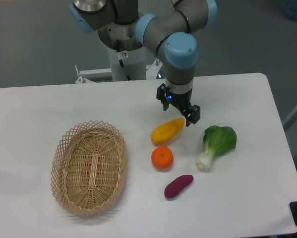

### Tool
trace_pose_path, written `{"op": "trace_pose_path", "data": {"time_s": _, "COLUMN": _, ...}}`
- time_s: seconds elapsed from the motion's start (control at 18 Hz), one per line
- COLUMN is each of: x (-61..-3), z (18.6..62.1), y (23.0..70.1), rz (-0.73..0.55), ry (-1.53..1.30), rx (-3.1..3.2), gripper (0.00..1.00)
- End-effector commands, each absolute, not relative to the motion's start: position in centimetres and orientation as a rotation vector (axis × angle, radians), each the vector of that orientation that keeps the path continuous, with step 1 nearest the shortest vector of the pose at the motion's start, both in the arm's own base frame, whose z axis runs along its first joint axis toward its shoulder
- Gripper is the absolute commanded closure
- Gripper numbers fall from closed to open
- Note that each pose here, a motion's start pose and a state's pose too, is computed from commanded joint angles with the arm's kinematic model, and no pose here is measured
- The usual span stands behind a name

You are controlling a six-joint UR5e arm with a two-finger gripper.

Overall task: Pick up the mango from the table
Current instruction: 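Lower the gripper onto the mango and close the fingers around it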

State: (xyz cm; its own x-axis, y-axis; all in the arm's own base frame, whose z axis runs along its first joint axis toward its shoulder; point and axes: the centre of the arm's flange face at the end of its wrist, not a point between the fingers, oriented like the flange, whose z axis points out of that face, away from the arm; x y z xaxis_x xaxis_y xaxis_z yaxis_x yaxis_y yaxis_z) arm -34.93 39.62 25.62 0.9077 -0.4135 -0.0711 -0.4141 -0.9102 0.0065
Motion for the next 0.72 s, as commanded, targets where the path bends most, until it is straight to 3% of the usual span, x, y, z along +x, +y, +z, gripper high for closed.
{"op": "trace_pose_path", "data": {"time_s": 0.72, "x": -33.5, "z": 21.1, "y": 40.8, "rz": 0.070, "ry": 0.730, "rx": -3.080, "gripper": 0.00}}
